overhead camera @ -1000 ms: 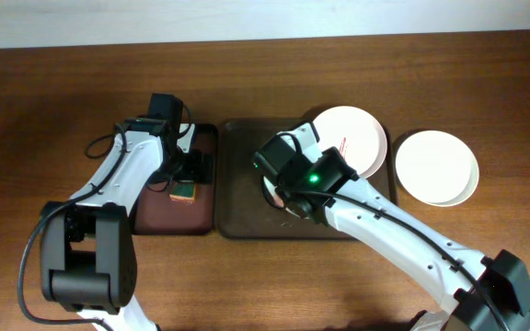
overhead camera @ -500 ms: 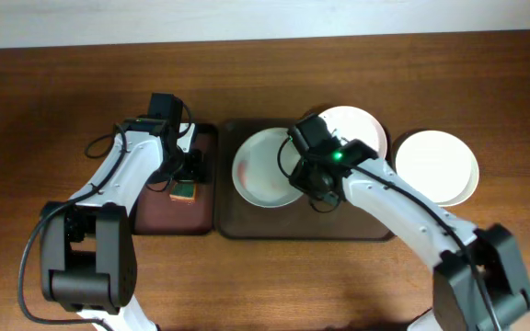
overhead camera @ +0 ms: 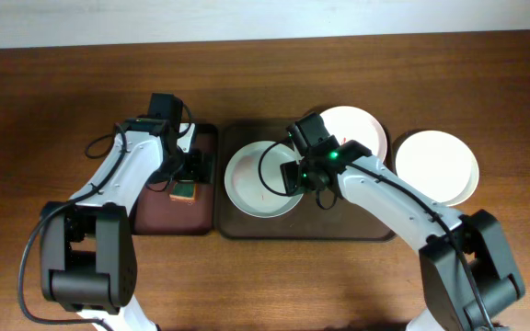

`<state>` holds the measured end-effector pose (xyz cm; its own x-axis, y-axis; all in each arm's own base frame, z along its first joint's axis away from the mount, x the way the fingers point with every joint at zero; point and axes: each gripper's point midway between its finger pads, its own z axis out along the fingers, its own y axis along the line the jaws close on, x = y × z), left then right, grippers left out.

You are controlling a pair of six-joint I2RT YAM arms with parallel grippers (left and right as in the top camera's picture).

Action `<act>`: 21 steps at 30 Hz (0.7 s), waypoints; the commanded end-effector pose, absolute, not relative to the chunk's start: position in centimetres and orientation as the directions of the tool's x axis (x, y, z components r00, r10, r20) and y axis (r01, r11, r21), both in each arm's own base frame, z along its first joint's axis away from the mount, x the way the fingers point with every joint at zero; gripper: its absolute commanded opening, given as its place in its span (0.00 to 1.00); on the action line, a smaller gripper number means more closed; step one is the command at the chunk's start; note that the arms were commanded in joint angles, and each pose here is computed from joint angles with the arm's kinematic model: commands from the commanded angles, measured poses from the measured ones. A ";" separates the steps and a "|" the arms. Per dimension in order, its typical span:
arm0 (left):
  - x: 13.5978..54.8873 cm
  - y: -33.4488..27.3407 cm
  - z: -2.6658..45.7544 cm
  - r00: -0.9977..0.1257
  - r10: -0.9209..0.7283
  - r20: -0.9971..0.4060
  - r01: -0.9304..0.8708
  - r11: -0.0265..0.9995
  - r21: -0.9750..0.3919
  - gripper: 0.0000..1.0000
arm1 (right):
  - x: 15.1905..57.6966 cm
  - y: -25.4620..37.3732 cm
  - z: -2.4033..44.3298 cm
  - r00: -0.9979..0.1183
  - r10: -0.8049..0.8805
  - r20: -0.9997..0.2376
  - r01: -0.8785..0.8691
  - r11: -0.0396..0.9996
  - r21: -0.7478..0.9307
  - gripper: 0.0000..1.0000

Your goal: Clean dirty plates on tray and stack at the side

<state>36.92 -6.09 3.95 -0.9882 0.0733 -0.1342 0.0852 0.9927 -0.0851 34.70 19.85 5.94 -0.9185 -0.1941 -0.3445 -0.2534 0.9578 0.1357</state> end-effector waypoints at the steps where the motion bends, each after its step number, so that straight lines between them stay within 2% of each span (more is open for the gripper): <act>1: 37.4 -6.5 5.0 -0.984 0.063 -0.166 0.080 0.992 -0.100 0.99 | 35.7 19.4 4.1 -0.910 -0.225 -0.348 -0.271 0.958 0.090 0.58; 5: 37.4 -6.5 5.0 -0.984 0.063 -0.166 0.080 0.992 -0.100 0.99 | 36.6 18.6 1.8 -0.923 -0.203 -0.327 -0.238 0.969 0.070 0.50; 9: 37.4 -6.5 5.0 -0.984 0.063 -0.166 0.080 0.992 -0.100 1.00 | 36.7 18.1 1.3 -0.940 -0.142 -0.310 -0.177 0.980 0.087 0.26; 12: 37.2 -6.5 5.0 -0.985 0.063 -0.159 0.079 0.992 -0.100 1.00 | 35.5 17.9 0.8 -0.968 -0.025 -0.251 -0.057 0.991 0.118 0.16; 15: 37.1 -6.5 5.0 -0.986 0.063 -0.155 0.079 0.992 -0.099 1.00 | 34.6 19.3 0.9 -0.979 -0.019 -0.202 -0.061 0.977 0.204 0.05; 19: 37.1 -6.5 5.0 -0.986 0.063 -0.153 0.079 0.992 -0.100 1.00 | 33.2 18.6 0.5 -0.988 0.089 -0.125 0.063 0.979 0.193 0.04; 21: 37.1 -6.4 5.0 -0.986 0.063 -0.153 0.079 0.992 -0.099 1.00 | 32.3 17.7 0.2 -0.970 0.232 -0.073 0.218 0.963 0.159 0.04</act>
